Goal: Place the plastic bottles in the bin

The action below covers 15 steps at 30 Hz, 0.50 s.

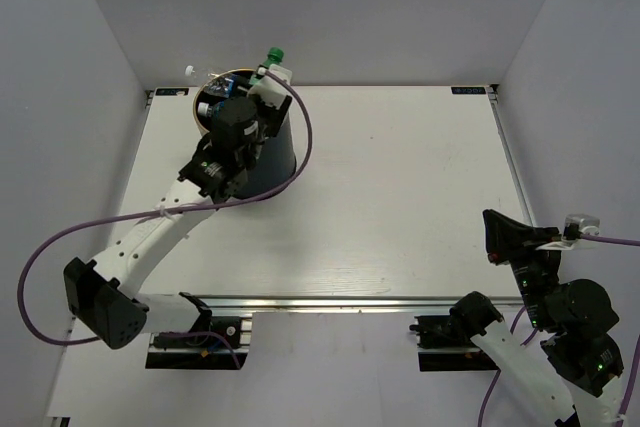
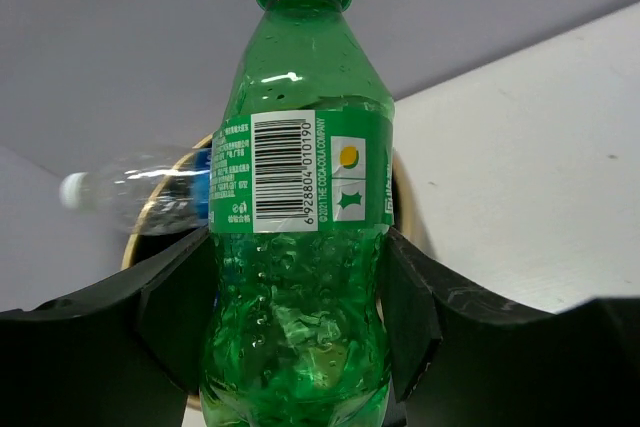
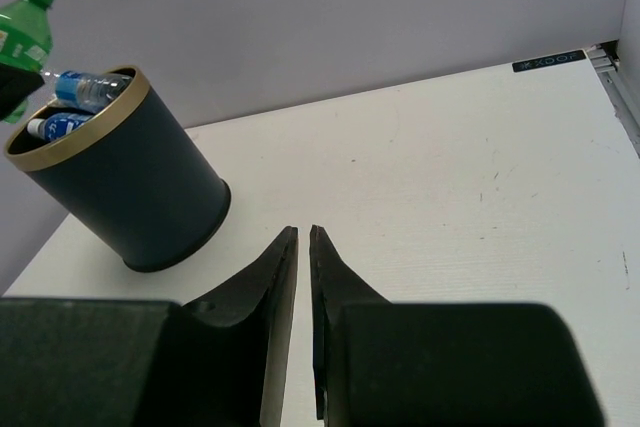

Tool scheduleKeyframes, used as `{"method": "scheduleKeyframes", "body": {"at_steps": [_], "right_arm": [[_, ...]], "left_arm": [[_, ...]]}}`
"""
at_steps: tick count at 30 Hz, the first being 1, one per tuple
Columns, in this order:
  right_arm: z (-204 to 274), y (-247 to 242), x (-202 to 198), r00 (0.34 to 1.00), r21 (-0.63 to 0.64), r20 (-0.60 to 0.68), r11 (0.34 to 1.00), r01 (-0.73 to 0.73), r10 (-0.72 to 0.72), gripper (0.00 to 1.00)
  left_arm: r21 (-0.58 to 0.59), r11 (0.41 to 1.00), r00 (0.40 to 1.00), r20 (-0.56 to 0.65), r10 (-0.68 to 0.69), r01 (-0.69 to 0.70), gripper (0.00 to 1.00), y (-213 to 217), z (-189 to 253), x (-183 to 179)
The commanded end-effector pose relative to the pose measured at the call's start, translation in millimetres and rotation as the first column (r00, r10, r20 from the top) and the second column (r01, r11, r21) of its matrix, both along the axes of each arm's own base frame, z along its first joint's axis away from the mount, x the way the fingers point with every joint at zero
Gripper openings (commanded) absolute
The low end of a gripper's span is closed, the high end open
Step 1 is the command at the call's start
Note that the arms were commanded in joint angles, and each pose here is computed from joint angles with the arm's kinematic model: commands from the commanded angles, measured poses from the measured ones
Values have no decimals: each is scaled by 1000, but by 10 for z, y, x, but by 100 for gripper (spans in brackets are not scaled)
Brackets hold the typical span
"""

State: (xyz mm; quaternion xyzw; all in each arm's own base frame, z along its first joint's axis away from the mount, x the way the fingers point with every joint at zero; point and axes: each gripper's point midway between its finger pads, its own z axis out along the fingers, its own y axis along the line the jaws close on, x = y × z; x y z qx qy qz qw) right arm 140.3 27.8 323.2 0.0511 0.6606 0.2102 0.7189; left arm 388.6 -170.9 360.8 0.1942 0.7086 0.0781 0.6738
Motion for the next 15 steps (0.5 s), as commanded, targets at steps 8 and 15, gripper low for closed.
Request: {"method": "scheduleKeyframes", "body": {"at_steps": [8, 15], "right_arm": [[274, -399, -554, 976, 146, 217, 989, -24, -9, 16], [243, -342, -561, 977, 132, 211, 990, -51, 22, 17]], "left_arm": [[81, 996, 995, 93, -42, 35, 0, 433, 290, 144], [164, 958, 971, 6, -240, 236, 0, 359, 195, 324]]}}
